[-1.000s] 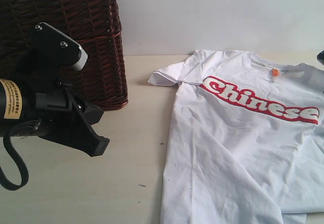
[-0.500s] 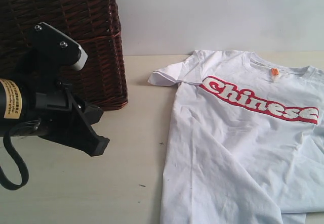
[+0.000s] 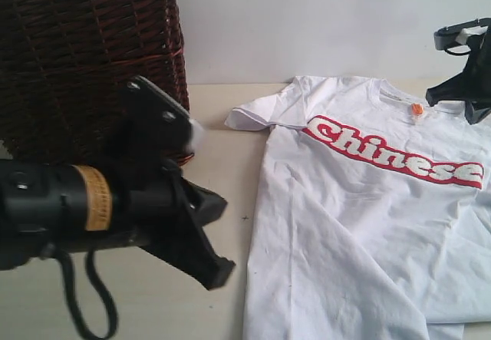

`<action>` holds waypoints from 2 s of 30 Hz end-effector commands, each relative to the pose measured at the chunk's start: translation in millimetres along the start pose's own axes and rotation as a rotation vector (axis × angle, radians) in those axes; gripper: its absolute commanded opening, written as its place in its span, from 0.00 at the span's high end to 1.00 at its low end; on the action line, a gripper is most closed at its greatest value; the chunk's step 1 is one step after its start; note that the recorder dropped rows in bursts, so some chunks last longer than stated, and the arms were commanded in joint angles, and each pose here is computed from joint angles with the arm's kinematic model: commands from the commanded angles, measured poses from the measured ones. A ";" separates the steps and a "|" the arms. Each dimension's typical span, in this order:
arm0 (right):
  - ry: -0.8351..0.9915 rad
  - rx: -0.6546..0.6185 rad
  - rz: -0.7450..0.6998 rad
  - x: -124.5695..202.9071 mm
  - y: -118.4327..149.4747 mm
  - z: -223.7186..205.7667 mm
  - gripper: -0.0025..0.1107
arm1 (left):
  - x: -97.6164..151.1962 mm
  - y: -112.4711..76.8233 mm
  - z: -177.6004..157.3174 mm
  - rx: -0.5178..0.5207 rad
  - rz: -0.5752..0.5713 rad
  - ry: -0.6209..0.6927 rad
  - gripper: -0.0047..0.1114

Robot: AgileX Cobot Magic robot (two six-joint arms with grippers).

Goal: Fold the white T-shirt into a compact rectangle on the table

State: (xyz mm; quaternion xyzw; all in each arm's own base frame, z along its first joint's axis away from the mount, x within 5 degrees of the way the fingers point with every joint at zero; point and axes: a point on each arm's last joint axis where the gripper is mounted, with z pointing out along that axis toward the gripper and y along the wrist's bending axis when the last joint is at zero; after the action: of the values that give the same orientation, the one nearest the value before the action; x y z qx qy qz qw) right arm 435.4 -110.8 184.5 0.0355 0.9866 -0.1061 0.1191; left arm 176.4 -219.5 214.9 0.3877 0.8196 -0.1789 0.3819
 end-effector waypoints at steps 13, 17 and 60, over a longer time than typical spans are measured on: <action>-0.079 -0.078 0.014 -4.0 11.3 -26.4 0.98 | -53.6 -33.7 98.6 0.025 -0.027 0.158 0.96; -0.091 -0.117 0.011 -5.0 14.8 -26.9 0.98 | -93.4 -5.4 90.5 0.027 -0.022 0.215 0.96; -0.100 -0.221 0.017 -4.9 23.1 -35.1 0.98 | 66.6 114.4 143.1 0.014 -0.229 1.087 0.96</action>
State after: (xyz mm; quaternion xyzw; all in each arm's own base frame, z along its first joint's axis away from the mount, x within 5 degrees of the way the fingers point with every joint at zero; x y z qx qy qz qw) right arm 436.0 -82.0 211.4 0.0300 0.9850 0.0026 0.1697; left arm 290.8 -234.7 101.2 0.3325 0.9325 -0.0739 -0.1202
